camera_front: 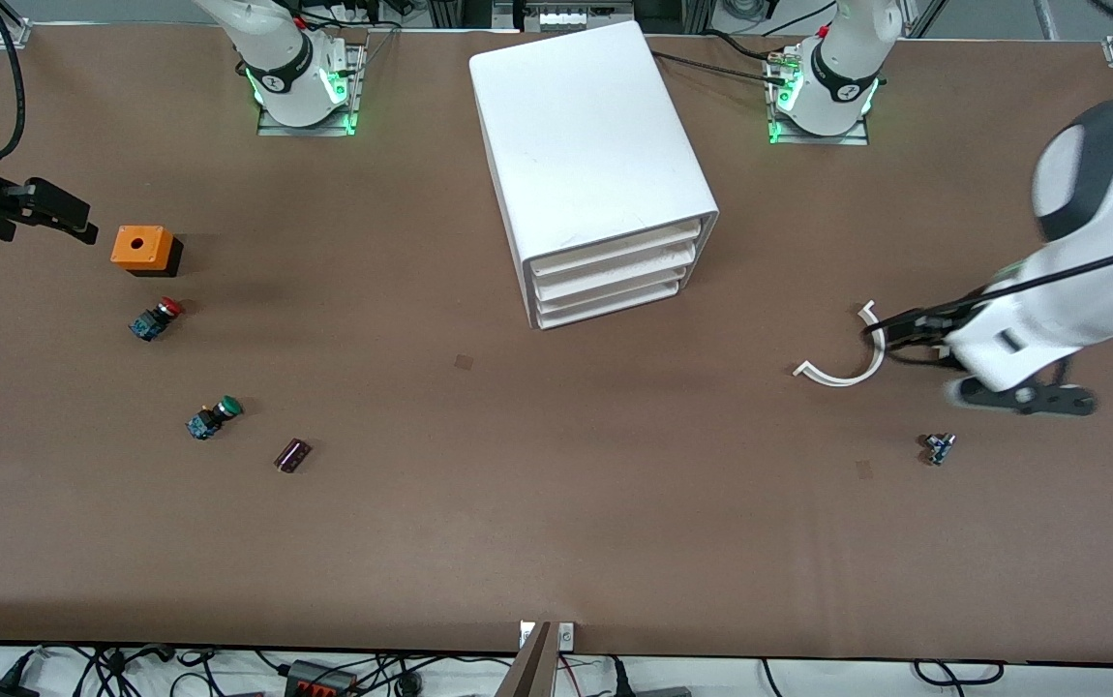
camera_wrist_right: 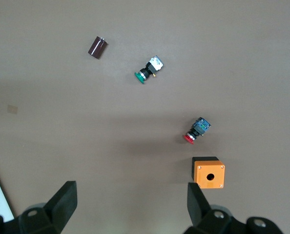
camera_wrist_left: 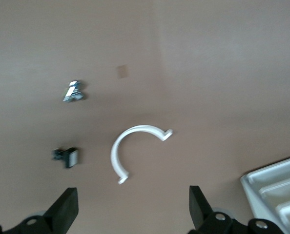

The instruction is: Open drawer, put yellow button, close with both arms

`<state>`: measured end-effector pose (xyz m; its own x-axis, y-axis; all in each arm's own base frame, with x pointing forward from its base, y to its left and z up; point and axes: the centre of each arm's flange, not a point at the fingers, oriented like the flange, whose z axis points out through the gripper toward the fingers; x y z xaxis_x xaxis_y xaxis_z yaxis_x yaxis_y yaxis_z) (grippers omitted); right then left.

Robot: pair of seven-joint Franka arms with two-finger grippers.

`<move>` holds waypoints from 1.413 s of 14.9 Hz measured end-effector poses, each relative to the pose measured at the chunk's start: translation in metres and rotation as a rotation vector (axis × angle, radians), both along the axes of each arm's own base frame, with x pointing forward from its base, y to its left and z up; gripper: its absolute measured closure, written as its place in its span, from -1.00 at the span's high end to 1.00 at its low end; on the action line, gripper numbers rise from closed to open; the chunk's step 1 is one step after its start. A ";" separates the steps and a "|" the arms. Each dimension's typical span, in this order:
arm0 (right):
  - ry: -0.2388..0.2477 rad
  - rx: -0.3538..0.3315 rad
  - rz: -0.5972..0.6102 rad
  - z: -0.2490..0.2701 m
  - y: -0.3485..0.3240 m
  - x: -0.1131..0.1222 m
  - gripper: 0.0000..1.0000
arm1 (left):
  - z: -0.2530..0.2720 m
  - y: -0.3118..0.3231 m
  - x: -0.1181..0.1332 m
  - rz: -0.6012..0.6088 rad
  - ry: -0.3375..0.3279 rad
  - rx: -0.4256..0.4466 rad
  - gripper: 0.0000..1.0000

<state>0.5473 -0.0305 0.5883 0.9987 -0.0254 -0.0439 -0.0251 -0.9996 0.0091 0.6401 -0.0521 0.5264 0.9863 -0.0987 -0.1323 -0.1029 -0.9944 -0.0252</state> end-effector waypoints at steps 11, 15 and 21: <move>-0.017 -0.036 0.010 -0.001 -0.002 0.002 1.00 | 0.053 0.035 -0.086 0.020 -0.139 -0.090 1.00; -0.017 -0.036 0.011 0.000 -0.001 0.002 1.00 | 0.048 0.038 -0.087 0.024 -0.129 -0.088 1.00; -0.025 -0.037 0.012 0.004 -0.001 -0.001 1.00 | 0.048 0.036 -0.088 0.020 -0.125 -0.088 1.00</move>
